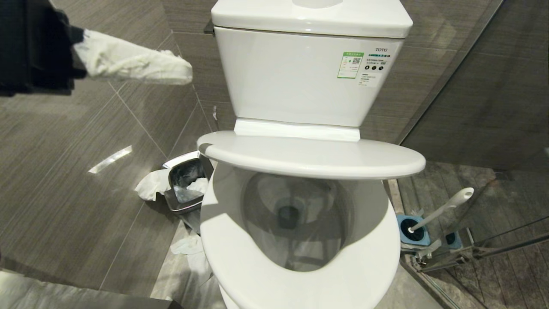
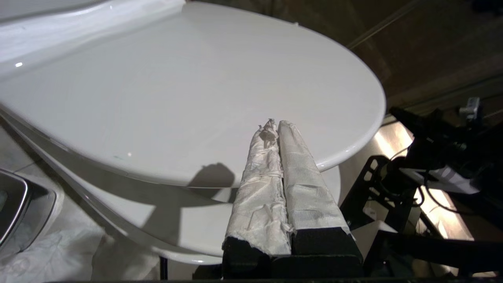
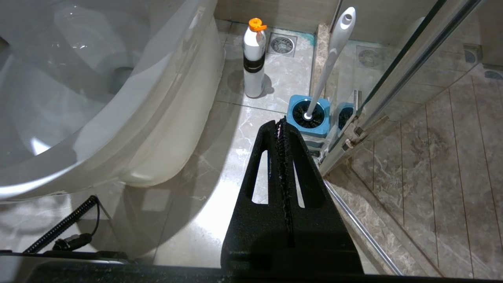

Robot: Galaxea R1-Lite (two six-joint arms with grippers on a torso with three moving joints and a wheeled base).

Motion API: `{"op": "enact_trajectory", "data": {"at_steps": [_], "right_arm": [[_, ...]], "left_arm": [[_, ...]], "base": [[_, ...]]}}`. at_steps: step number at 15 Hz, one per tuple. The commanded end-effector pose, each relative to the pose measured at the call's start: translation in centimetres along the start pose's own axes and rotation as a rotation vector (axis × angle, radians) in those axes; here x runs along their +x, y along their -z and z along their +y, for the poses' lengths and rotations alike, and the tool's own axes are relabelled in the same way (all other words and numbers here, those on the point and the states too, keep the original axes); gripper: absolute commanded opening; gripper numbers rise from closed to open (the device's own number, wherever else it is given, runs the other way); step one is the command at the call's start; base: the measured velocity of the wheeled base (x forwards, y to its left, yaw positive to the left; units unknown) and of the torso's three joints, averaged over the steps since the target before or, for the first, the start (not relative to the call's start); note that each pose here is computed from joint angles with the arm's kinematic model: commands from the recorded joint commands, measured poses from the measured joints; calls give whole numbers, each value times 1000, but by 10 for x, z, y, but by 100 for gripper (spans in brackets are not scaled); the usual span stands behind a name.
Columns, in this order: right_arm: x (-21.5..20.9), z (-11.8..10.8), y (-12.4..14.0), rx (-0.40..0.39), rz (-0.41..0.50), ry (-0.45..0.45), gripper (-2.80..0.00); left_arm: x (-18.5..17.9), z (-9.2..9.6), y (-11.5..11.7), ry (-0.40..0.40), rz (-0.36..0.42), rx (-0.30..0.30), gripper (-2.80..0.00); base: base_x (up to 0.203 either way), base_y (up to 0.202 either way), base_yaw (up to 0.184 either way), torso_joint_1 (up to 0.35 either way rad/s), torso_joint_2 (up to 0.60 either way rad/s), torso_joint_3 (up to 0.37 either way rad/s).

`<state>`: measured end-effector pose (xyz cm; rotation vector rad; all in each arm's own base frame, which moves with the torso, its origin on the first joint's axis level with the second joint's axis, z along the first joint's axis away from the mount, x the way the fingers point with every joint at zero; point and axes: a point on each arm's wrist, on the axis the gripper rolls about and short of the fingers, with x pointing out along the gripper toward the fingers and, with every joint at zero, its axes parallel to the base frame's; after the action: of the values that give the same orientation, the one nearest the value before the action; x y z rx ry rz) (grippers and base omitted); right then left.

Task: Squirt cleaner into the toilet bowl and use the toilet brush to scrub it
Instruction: Close the toilet lid

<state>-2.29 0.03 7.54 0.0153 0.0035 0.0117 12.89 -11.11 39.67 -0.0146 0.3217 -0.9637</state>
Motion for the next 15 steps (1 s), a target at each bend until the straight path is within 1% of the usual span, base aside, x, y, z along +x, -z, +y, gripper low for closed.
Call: {"op": "enact_trajectory", "data": {"at_steps": [1,3,6,8,10,12,13,15], "right_arm": [[0,0,0,0,1,-1,-280],[0,0,0,0,1,-1,-280],[0,0,0,0,1,-1,-280],[0,0,0,0,1,-1,-280],[0,0,0,0,1,-2,-280],[0,0,0,0,1,-1,-280],[0,0,0,0,0,-2,-280],[0,0,0,0,1,-2,-280]], "left_arm": [[29,6,7,17,94,-2,-280],[47,8,14,30,164,-4,-280],[75,16,28,32,298,-39,-280],[96,24,37,26,358,-61,-280],[116,31,53,15,433,-82,-280],[126,38,68,6,473,-98,-280],[131,44,76,-9,474,-105,-280],[144,59,86,-62,421,-97,-280]], "base": [[0,0,0,0,0,0],[0,0,0,0,0,0],[0,0,0,0,0,0],[0,0,0,0,0,0],[0,0,0,0,0,0],[0,0,0,0,0,0],[0,0,0,0,0,0],[0,0,0,0,0,0]]}}
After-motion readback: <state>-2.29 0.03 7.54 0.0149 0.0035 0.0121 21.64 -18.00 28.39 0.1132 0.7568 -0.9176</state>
